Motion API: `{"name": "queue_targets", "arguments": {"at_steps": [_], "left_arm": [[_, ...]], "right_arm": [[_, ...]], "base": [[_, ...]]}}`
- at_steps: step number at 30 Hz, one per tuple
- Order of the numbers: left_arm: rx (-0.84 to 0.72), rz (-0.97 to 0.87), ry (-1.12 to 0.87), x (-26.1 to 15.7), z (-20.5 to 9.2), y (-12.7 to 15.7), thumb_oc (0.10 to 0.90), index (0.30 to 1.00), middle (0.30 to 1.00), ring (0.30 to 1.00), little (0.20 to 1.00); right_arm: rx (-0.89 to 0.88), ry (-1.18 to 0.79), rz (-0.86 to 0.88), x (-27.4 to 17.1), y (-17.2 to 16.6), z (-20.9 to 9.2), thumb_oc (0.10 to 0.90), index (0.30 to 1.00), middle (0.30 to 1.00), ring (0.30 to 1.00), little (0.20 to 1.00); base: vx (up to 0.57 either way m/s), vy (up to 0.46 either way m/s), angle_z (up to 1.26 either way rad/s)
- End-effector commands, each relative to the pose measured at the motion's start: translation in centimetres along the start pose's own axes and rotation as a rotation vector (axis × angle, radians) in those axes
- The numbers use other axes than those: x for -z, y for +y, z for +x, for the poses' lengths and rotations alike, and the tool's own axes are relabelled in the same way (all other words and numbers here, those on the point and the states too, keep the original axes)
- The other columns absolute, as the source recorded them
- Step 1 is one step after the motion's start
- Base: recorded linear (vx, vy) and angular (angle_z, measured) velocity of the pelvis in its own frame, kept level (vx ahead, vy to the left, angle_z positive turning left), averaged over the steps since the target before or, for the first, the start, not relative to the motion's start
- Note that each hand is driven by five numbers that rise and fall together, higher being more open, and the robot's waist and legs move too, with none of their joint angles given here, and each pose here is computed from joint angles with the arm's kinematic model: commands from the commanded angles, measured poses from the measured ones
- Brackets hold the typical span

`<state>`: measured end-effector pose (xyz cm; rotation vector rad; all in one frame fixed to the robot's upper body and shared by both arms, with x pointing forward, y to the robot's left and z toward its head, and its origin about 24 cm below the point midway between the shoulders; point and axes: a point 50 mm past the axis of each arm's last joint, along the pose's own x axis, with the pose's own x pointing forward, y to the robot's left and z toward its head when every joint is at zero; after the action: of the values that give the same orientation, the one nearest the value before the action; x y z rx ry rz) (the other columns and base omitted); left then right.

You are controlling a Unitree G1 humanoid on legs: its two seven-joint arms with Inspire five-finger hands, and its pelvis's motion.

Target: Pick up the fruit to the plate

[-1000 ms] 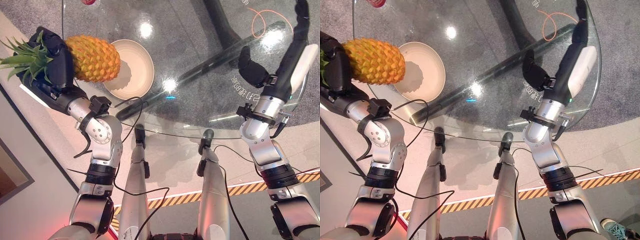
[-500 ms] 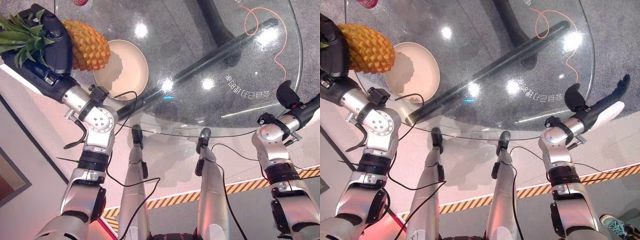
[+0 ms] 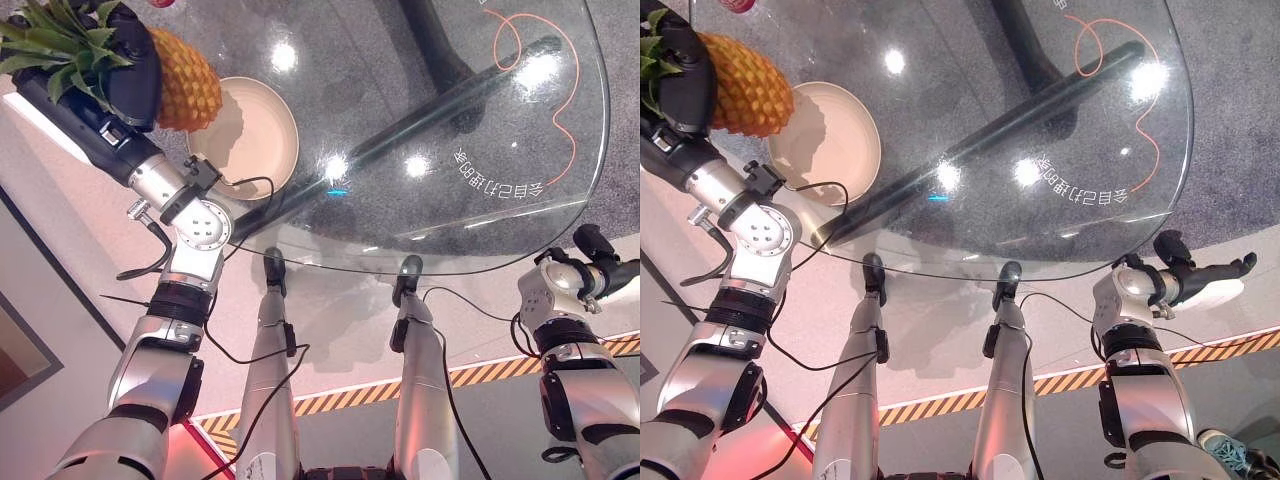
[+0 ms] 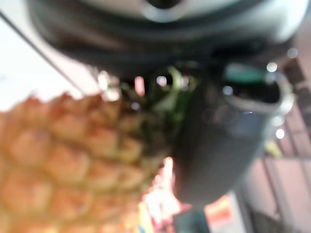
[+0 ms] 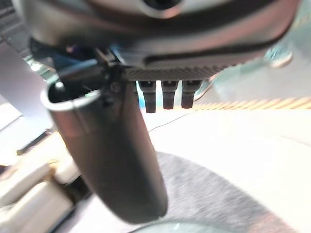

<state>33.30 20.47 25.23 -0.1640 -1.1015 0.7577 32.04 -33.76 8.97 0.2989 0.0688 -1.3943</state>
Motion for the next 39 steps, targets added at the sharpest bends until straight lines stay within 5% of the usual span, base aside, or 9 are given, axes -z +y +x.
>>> {"name": "queue_targets", "arguments": {"at_steps": [1,18,39], "left_arm": [[0.044,-0.186,-0.261,-4.6,3.9,-2.6,0.1,0.3,0.3,0.3,0.2],[0.118,-0.006,-0.175,-2.1,3.9,-2.9,0.1,0.3,0.3,0.3,0.2],[0.128,0.074,-0.092,-0.1,4.1,-1.8,0.1,0.3,0.3,0.3,0.2]], "right_arm": [[0.099,-0.022,-0.011,-1.2,-2.4,2.6,0.8,0.9,0.9,0.9,0.9],[0.045,0.297,-0.25,4.9,-5.8,3.5,0.8,0.9,0.9,0.9,0.9],[-0.033,0.305,-0.277,5.1,-4.8,2.9,0.8,0.9,0.9,0.9,0.9]], "base": [[0.0,0.0,0.0],[0.0,0.0,0.0],[0.0,0.0,0.0]]}}
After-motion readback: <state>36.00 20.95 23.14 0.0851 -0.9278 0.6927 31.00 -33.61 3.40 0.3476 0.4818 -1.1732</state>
